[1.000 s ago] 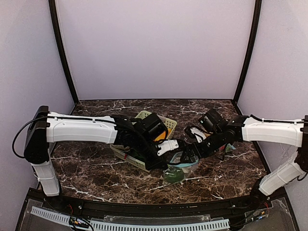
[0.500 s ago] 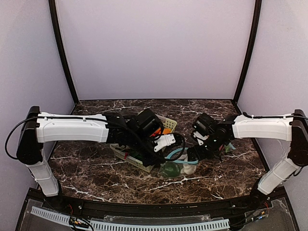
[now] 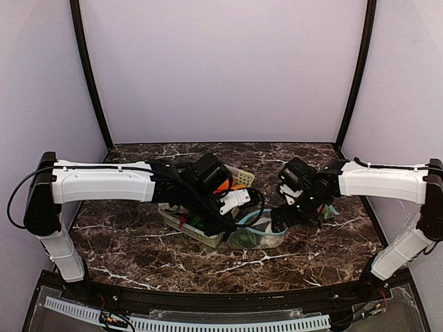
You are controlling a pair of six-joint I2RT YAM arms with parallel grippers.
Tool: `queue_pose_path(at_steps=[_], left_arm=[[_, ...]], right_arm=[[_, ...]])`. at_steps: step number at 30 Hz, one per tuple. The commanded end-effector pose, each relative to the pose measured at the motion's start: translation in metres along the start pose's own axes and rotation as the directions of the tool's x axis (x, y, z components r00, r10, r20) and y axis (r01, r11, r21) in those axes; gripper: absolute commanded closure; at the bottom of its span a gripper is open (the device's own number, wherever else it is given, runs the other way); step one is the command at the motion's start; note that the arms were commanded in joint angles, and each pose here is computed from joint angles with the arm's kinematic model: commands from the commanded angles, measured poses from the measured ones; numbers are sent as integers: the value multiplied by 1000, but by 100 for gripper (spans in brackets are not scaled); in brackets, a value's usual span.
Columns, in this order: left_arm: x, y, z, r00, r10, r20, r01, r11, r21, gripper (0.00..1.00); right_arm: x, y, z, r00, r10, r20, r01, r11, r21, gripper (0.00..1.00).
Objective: Place the food in the zip-top bag and seal the zipper
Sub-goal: Adjust the fake vegetable in the zipper food storage bag, then pass from the left arm to the right
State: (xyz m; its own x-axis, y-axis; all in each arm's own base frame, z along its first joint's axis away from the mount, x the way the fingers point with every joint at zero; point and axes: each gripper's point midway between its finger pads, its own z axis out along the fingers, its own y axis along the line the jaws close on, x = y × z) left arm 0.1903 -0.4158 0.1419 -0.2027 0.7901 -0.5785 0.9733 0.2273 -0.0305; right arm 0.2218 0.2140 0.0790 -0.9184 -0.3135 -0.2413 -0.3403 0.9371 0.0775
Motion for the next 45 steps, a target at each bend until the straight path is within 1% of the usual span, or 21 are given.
queue_pose_path(at_steps=[1,5,8,14,17,21,25,26,27,30,32,34,37,38,39,41,42,43,44,45], left_arm=[[1,-13,-10,1000,7,11,-8,997,77,99],[2,-20,-9,1000,14,11,-15,993,118,99],[5,-20,-7,1000,9,-1,-9,993,120,99],[10,-20,-4,1000,-2,-22,5,993,121,99],[13,-19,-3,999,0,-32,4,993,116,99],[16,-19,-1,999,-3,-43,8,993,115,99],[20,-20,1,999,-6,-53,13,993,117,99],[20,-19,1,999,-8,-53,14,993,117,99],[20,-19,1,998,-8,-54,15,993,117,99],[20,-19,1,998,-10,-54,16,993,116,99],[20,-19,1,999,-9,-53,15,993,116,99],[20,-19,1,998,-11,-54,17,993,115,99],[21,-18,1,998,-14,-55,20,994,111,98],[21,-17,1,998,-16,-55,21,994,105,94],[20,-17,1,998,-20,-53,25,994,102,92],[16,-16,-4,999,-28,-33,31,996,89,83],[15,-15,-5,999,-35,-25,37,996,80,72],[12,-13,-9,999,-36,-6,37,997,71,64],[10,-11,-11,999,-46,4,46,997,56,51],[6,-11,-17,999,-44,27,43,998,48,45]], right_arm=[[-18,28,-35,995,-6,103,23,985,-169,1],[-27,38,-61,985,3,175,40,970,-240,1],[-27,39,-70,981,13,195,39,965,-261,1],[-22,31,-70,978,22,208,29,971,-238,1],[-19,30,-65,980,19,199,29,972,-233,5],[-11,30,-51,988,21,156,16,973,-231,18],[-7,31,-42,988,15,153,23,970,-244,30],[-7,32,-41,988,9,151,29,968,-248,36],[-6,33,-39,990,4,144,33,967,-253,39],[-6,37,-36,990,-6,143,45,962,-268,46],[-7,36,-34,989,-12,147,51,963,-264,53],[-7,37,-33,989,-18,148,57,963,-264,62],[-8,39,-33,989,-24,145,63,960,-272,79],[-8,39,-33,989,-24,144,63,960,-273,85],[-8,40,-33,989,-26,145,65,959,-274,90],[-8,40,-35,989,-27,147,67,958,-278,99],[-8,40,-35,989,-27,148,68,958,-279,100],[-8,40,-36,988,-28,151,71,957,-282,100],[-8,40,-36,988,-29,153,72,957,-282,100],[-7,40,-37,987,-31,155,74,956,-283,100]])
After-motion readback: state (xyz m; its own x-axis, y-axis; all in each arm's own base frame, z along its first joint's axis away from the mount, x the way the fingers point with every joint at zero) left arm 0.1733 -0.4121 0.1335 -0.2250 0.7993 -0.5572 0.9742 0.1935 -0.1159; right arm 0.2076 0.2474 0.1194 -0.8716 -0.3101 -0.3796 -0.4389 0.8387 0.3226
